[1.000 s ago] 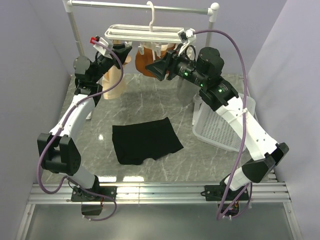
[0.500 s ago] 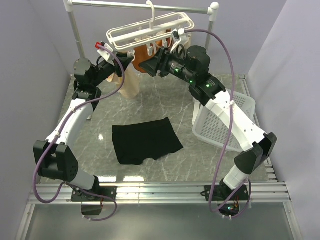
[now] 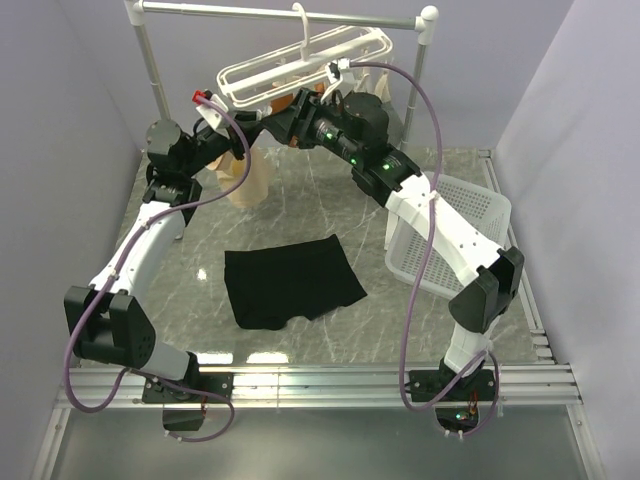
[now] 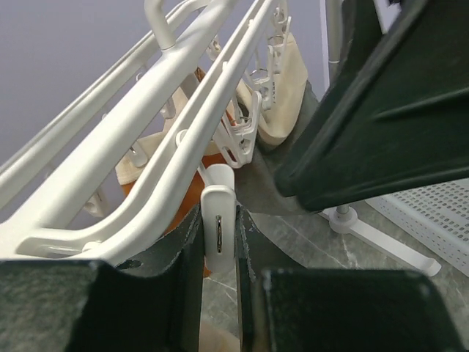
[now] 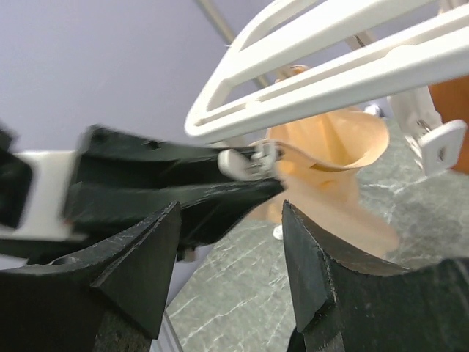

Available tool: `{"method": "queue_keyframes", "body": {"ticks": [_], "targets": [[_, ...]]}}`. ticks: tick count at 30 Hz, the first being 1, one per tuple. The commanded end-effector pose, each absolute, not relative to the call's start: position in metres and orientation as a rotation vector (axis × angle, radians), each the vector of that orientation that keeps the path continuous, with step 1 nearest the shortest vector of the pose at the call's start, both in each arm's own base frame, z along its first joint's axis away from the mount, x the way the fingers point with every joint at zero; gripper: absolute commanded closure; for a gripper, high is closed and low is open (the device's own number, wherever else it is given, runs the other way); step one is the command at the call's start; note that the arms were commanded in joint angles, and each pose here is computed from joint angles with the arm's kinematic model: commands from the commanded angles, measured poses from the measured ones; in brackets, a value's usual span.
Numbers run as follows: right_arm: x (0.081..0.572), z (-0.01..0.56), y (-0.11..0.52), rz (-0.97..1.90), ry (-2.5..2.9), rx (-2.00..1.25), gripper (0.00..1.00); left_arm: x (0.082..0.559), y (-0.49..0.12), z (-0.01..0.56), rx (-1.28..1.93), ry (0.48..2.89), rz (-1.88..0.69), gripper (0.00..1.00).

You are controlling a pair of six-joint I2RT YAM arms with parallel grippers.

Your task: Clip the underwear to the hanger

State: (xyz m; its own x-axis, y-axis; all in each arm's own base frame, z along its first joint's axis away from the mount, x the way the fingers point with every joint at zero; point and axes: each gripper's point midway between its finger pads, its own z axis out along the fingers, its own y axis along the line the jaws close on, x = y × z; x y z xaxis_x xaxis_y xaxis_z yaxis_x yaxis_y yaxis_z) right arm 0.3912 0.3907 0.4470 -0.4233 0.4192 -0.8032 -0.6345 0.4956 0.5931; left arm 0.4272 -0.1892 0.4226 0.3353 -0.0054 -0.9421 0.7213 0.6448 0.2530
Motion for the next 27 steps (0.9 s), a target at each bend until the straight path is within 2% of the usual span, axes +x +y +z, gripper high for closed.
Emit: {"method": "queue_keyframes", "body": {"ticks": [1, 9, 20, 23, 26, 27], "targets": [[0.395, 0.483, 0.391, 1.198, 1.518, -0.131, 0.36, 0.404, -0.196, 0.439, 0.834, 1.055, -0.541, 1.0], [0.407, 0.48, 0.397, 1.181, 1.502, -0.104, 0.36, 0.4, -0.199, 0.436, 0.865, 1.047, -0.558, 1.0], [0.417, 0.468, 0.405, 1.135, 1.498, -0.126, 0.43, 0.398, -0.203, 0.432, 0.904, 1.051, -0.578, 1.0], [0.416, 0.465, 0.408, 1.142, 1.502, -0.142, 0.52, 0.398, -0.203, 0.424, 0.919, 1.076, -0.584, 1.0], [0.416, 0.464, 0.409, 1.137, 1.505, -0.148, 0.68, 0.398, -0.204, 0.423, 0.925, 1.079, -0.588, 0.96], [0.416, 0.463, 0.41, 1.136, 1.506, -0.15, 0.79, 0.398, -0.204, 0.423, 0.918, 1.086, -0.588, 0.94]]}}
